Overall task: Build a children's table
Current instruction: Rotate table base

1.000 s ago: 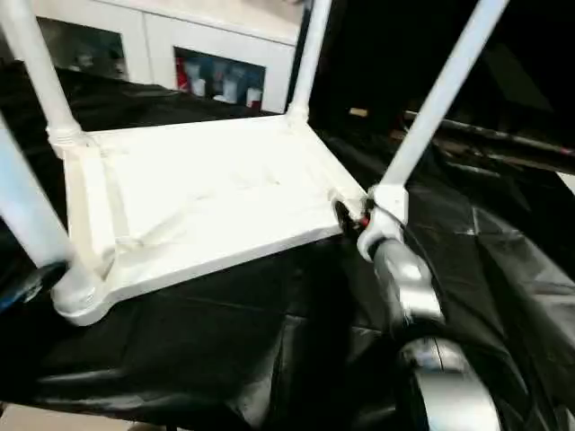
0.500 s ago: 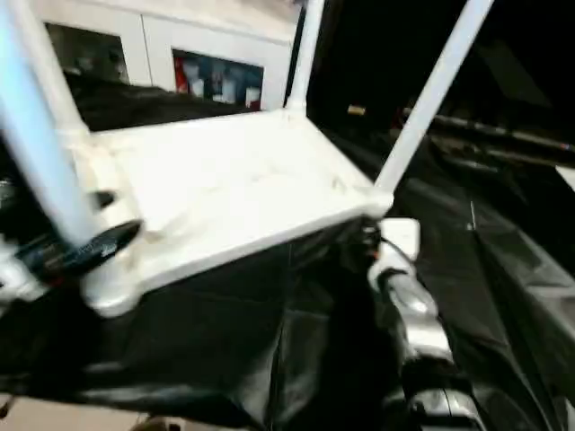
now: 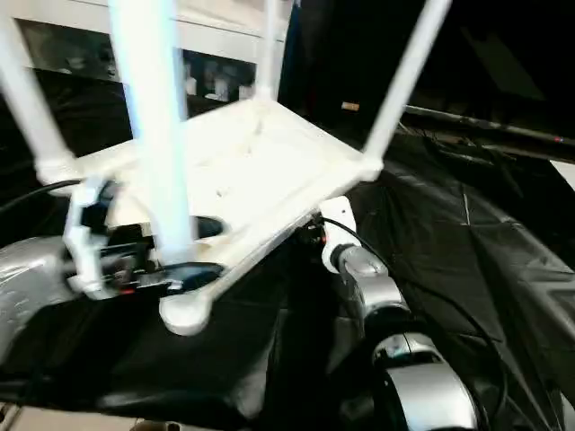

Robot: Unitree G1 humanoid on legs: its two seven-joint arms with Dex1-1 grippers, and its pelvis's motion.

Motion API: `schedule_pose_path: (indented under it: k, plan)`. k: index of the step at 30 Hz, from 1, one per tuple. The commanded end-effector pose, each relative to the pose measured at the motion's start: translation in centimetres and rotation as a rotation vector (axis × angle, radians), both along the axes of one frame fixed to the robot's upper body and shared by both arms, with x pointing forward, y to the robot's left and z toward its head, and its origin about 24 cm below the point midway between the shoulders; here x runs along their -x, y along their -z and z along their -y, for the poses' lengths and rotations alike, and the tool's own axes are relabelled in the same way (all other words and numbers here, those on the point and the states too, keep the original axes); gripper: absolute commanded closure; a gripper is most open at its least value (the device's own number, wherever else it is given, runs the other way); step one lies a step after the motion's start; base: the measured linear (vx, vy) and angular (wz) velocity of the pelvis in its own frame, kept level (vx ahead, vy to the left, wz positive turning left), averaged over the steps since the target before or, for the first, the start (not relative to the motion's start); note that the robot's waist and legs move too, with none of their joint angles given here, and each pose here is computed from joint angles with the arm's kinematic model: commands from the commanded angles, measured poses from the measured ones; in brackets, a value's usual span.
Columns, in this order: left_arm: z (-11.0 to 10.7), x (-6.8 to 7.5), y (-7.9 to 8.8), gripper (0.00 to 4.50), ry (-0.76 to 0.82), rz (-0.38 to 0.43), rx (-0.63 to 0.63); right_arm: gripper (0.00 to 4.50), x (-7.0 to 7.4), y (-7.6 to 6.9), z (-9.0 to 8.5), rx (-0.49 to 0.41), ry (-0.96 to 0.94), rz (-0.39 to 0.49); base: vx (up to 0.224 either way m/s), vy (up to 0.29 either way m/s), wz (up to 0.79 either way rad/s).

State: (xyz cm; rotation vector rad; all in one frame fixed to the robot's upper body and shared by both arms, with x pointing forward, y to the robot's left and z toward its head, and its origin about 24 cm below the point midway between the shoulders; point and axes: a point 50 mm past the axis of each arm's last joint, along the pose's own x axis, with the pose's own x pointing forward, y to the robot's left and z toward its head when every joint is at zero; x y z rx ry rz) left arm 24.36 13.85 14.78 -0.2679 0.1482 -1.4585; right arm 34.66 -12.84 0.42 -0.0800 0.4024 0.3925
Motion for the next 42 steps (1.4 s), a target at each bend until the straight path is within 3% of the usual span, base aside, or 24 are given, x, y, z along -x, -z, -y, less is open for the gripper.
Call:
schedule_pose_path:
  k: [1,12,21,26,31,32,37,38,42]
  plan:
    - [1.6,0.2,-0.6,0.04,0.075,0.018,0.015,1.38,-0.3,-0.5,-1.2,-0.01,-0.062,0.018,0.0,0.0,0.0]
    - [5.6,-0.9,-0.8,0.04,0.2,0.023,0.058,1.38,0.4,-0.1,-3.7,-0.063,-0.192,0.005,0.0,0.0,0.0]
    - [8.4,-1.8,-0.7,0.04,0.188,0.074,0.097,1.38,0.7,0.1,-4.0,-0.051,-0.233,0.015,0.0,0.0,0.0]
    - [8.6,-4.2,0.0,0.04,-0.011,0.191,0.0,1.38,-0.5,-0.8,-2.1,-0.032,-0.084,0.061,0.0,0.0,0.0]
    - [7.6,-5.0,1.2,0.04,-0.081,0.258,-0.121,1.38,-1.1,-1.8,0.3,-0.061,-0.051,0.097,0.0,0.0,0.0]
    - [7.0,-5.2,1.7,0.04,-0.094,0.278,-0.154,1.38,-1.0,-2.2,1.4,-0.06,-0.105,0.113,0.0,0.0,0.0]
    - [5.8,-4.8,2.5,0.04,-0.052,0.276,-0.188,1.38,-0.2,-2.7,3.0,-0.031,-0.249,0.123,0.0,0.0,0.0]
    - [5.4,-4.5,2.8,0.31,-0.024,0.267,-0.2,1.38,0.1,-2.8,3.6,-0.015,-0.296,0.121,0.0,0.0,0.0]
    - [3.5,-4.2,4.2,0.53,0.064,0.25,-0.301,1.38,1.7,-3.9,6.4,0.059,-0.487,0.116,0.0,0.0,0.0]
